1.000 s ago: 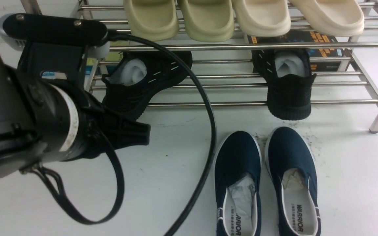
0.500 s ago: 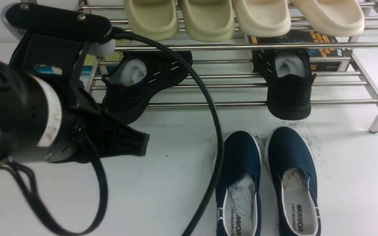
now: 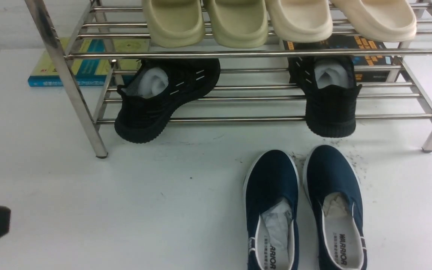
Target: Take the shoes off the shelf with your hand on the white table.
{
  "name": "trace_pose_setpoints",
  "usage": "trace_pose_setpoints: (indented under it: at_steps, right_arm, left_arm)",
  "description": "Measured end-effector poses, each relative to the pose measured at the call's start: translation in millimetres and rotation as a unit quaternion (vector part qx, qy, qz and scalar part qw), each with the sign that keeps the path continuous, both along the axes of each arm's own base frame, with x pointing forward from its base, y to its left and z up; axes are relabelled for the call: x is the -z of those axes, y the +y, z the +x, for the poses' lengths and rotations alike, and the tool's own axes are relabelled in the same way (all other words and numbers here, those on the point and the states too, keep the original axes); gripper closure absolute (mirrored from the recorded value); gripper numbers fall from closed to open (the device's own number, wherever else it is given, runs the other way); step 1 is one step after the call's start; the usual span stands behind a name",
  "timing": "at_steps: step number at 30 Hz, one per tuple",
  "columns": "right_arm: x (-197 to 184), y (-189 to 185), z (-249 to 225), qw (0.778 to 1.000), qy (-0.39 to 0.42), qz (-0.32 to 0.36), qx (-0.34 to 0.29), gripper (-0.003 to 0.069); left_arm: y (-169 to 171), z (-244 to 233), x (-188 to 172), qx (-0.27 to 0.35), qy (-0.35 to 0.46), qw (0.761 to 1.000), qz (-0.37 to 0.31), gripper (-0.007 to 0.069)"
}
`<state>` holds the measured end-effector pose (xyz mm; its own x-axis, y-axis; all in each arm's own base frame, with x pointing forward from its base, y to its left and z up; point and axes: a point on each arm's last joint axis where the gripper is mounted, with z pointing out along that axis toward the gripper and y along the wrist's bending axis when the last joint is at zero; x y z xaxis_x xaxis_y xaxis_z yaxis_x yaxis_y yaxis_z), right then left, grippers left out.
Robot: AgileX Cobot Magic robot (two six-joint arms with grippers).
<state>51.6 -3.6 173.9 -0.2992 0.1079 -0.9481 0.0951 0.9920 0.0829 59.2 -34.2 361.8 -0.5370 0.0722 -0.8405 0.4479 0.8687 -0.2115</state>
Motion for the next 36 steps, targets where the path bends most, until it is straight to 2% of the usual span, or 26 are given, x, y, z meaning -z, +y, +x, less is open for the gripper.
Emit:
trace_pose_setpoints:
  at_steps: [2,3,5,8,14,19,23,29,33,36]
  right_arm:
    - [0.0,0.0,0.0,1.000,0.000,0.000,0.000,0.0516]
    - [0.0,0.0,0.0,1.000,0.000,0.000,0.000,0.0516]
    - [-0.1,0.0,0.0,1.000,0.000,0.000,0.000,0.0516]
    - [-0.1,0.0,0.0,1.000,0.000,0.000,0.000,0.0516]
    - [-0.1,0.0,0.0,1.000,0.000,0.000,0.000,0.0511]
    - [-0.1,0.0,0.0,1.000,0.000,0.000,0.000,0.0510]
    - [-0.1,0.0,0.0,1.000,0.000,0.000,0.000,0.0506]
    - [-0.1,0.0,0.0,1.000,-0.001,0.000,0.000,0.0505]
    - [-0.1,0.0,0.0,1.000,-0.001,0.000,0.000,0.0501]
    - [-0.1,0.0,0.0,1.000,-0.001,0.000,0.000,0.0494]
  left_arm:
    - [-3.1,0.0,10.6,0.013,-0.042,0.997,-0.065,0.0613]
    - [-3.8,0.4,13.6,0.011,-0.037,0.997,-0.064,0.0613]
    - [-9.3,1.3,25.2,0.026,-0.073,0.991,-0.112,0.0613]
    - [-19.5,2.5,44.8,0.058,-0.112,0.982,-0.140,0.0610]
    - [-22.3,7.1,76.0,0.057,-0.123,0.987,-0.090,0.0606]
    - [-21.9,7.9,83.3,0.032,-0.084,0.989,-0.120,0.0601]
    - [-21.6,7.9,94.2,0.026,-0.067,0.991,-0.113,0.0596]
    - [-13.5,6.0,141.2,-0.038,0.046,0.995,-0.081,0.0591]
    - [-5.7,6.3,154.3,-0.078,0.054,0.993,-0.073,0.0589]
    - [3.7,4.9,158.9,-0.110,0.023,0.992,-0.065,0.0587]
